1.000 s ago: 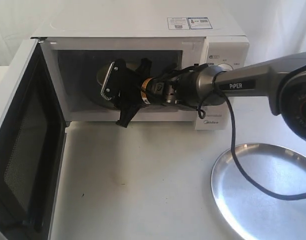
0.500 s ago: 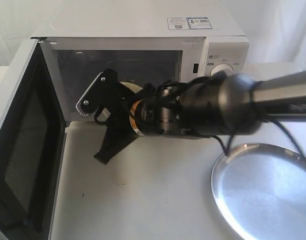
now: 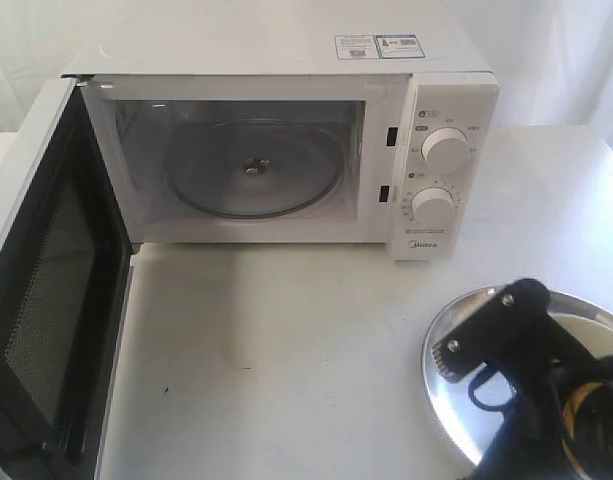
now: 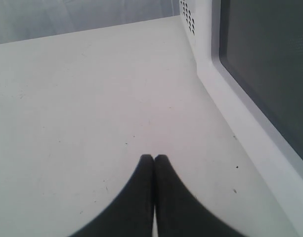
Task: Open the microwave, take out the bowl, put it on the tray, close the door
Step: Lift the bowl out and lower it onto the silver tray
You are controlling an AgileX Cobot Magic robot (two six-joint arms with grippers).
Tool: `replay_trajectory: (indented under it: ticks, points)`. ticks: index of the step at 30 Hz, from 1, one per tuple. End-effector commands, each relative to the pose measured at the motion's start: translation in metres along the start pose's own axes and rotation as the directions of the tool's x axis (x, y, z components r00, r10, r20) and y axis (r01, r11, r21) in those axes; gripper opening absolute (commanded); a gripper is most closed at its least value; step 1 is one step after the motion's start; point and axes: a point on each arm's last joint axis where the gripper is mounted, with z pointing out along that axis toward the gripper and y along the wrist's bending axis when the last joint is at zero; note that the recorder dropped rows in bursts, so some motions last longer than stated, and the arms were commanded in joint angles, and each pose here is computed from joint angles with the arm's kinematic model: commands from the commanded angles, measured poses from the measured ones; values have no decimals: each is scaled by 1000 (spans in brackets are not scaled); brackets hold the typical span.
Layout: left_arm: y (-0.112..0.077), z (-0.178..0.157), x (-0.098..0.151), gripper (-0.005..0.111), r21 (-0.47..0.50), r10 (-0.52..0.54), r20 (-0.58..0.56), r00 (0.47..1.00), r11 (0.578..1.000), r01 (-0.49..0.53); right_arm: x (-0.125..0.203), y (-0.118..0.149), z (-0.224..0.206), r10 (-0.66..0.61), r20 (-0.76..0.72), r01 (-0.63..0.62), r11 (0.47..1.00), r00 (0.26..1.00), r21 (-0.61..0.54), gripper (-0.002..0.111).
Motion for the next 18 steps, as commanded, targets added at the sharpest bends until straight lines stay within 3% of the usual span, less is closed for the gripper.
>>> replay_trajectory:
  ticks: [1, 6, 11, 18]
  points:
    - [0, 0, 0, 0, 2, -10, 4, 1000, 1000, 10, 17, -2, 8, 16, -22, -16, 999, 1000, 28, 0]
    - [0, 0, 0, 0, 2, -10, 4, 1000, 1000, 10, 25, 0, 14, -21, -9, 21, 1000, 1000, 3, 0]
    - [0, 0, 0, 0, 2, -10, 4, 1000, 1000, 10, 21, -5, 15, -18, 73, 14, 998, 997, 62, 3]
    - [0, 0, 0, 0, 2, -10, 4, 1000, 1000, 10, 18, -4, 16, 41, 134, -47, 998, 990, 48, 29]
